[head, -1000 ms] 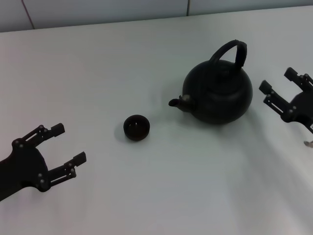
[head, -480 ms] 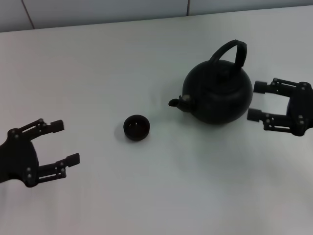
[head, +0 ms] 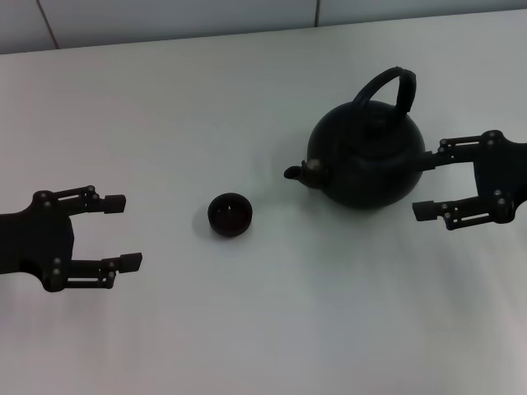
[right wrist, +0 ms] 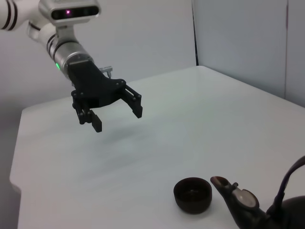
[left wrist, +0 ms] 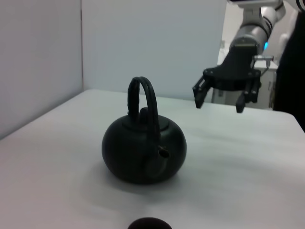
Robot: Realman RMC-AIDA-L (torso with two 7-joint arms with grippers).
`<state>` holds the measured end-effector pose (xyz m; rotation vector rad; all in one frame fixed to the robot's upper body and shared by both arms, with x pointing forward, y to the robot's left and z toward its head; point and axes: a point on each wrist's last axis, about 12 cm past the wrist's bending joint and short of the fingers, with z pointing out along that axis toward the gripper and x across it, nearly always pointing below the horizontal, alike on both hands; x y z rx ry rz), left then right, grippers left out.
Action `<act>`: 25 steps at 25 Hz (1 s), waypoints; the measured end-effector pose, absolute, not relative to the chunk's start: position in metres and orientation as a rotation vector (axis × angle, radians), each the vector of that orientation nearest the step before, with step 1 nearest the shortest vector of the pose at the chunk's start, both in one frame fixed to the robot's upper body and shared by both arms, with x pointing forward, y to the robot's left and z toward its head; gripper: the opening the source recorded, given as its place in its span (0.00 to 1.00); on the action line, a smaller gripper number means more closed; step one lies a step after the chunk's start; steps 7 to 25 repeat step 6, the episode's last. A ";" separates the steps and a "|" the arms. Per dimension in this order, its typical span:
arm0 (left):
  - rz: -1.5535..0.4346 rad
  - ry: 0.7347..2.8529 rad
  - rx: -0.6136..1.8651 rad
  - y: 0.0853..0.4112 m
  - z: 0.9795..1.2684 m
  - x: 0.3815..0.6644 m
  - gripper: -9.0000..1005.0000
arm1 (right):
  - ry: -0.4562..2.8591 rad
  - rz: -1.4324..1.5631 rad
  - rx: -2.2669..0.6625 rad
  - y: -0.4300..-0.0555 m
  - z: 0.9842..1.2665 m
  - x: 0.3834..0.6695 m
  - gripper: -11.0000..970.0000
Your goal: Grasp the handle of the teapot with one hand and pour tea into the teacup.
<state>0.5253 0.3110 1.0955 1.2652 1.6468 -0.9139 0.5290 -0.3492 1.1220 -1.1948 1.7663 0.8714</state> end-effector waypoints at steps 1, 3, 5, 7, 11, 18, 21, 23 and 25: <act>-0.912 1.651 1.274 0.310 1.096 0.527 0.84 | 1.767 0.870 -1.203 -0.348 1.122 0.530 0.78; -0.912 1.651 1.274 0.310 1.096 0.527 0.84 | 1.774 0.863 -1.226 -0.345 1.121 0.532 0.78; -0.909 1.656 1.277 0.308 1.096 0.528 0.84 | 1.774 0.862 -1.230 -0.344 1.120 0.532 0.78; -0.909 1.656 1.276 0.307 1.096 0.529 0.84 | 1.773 0.861 -1.232 -0.343 1.120 0.533 0.78; -0.909 1.656 1.276 0.307 1.096 0.529 0.84 | 1.773 0.861 -1.232 -0.343 1.120 0.533 0.78; -0.909 1.656 1.276 0.307 1.096 0.529 0.84 | 1.773 0.861 -1.232 -0.343 1.120 0.533 0.78; -0.909 1.656 1.276 0.307 1.096 0.529 0.84 | 1.773 0.861 -1.232 -0.343 1.120 0.533 0.78; -0.909 1.656 1.276 0.307 1.096 0.529 0.84 | 1.773 0.861 -1.232 -0.343 1.120 0.533 0.78; -0.909 1.656 1.276 0.307 1.096 0.529 0.84 | 1.773 0.861 -1.232 -0.343 1.120 0.533 0.78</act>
